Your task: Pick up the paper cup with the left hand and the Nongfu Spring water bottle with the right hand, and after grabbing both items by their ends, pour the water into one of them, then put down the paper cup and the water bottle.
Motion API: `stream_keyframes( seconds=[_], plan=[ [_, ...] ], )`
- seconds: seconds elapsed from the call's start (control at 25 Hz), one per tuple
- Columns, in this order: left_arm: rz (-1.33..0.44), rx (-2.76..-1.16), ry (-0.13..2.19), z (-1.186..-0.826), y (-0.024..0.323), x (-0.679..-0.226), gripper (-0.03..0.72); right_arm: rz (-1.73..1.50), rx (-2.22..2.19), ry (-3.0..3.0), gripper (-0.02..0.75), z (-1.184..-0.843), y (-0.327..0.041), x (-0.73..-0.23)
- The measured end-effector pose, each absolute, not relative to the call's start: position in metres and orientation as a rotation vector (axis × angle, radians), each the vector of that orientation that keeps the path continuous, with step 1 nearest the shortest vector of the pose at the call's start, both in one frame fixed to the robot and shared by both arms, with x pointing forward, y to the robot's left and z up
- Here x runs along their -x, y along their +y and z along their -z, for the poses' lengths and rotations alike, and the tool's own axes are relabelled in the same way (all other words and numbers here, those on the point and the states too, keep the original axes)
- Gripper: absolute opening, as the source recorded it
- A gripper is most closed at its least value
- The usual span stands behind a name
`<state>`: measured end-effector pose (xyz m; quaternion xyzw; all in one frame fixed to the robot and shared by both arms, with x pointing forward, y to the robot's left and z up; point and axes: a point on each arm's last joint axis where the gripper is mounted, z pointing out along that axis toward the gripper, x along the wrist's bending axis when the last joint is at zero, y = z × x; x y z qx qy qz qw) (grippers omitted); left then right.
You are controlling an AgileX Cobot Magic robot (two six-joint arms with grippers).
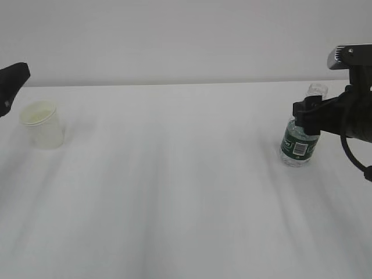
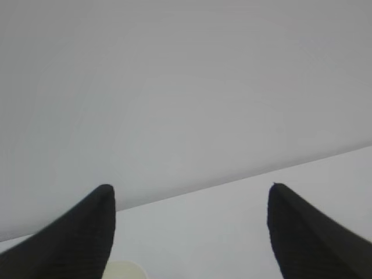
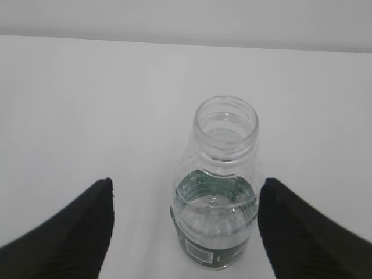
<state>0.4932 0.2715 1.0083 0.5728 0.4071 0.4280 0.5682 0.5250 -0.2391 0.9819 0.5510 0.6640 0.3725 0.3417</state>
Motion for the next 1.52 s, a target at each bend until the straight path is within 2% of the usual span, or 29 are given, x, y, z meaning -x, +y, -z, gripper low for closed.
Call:
stream_keyframes(
  seconds=[0.72, 1.0, 1.2, 1.52],
  plan=[
    [-1.094, -1.216, 0.961, -1.075, 0.280, -0.438, 0.587, -1.043, -1.387, 1.751, 0.576, -1.027, -0.241, -0.493],
    [-1.172, -1.176, 0.963, -1.100, 0.285, -0.402, 0.575, -1.053, -1.363, 1.777, 0.576, -1.039, -0.242, -0.480],
    [-1.261, -1.157, 0.935, -1.126, 0.289, -0.378, 0.543, -1.084, -1.324, 1.770, 0.575, -1.054, -0.244, -0.466],
    [-1.334, -1.115, 0.993, -1.152, 0.298, -0.345, 0.538, -1.154, -1.237, 1.729, 0.576, -1.085, -0.249, -0.433]
  ],
)
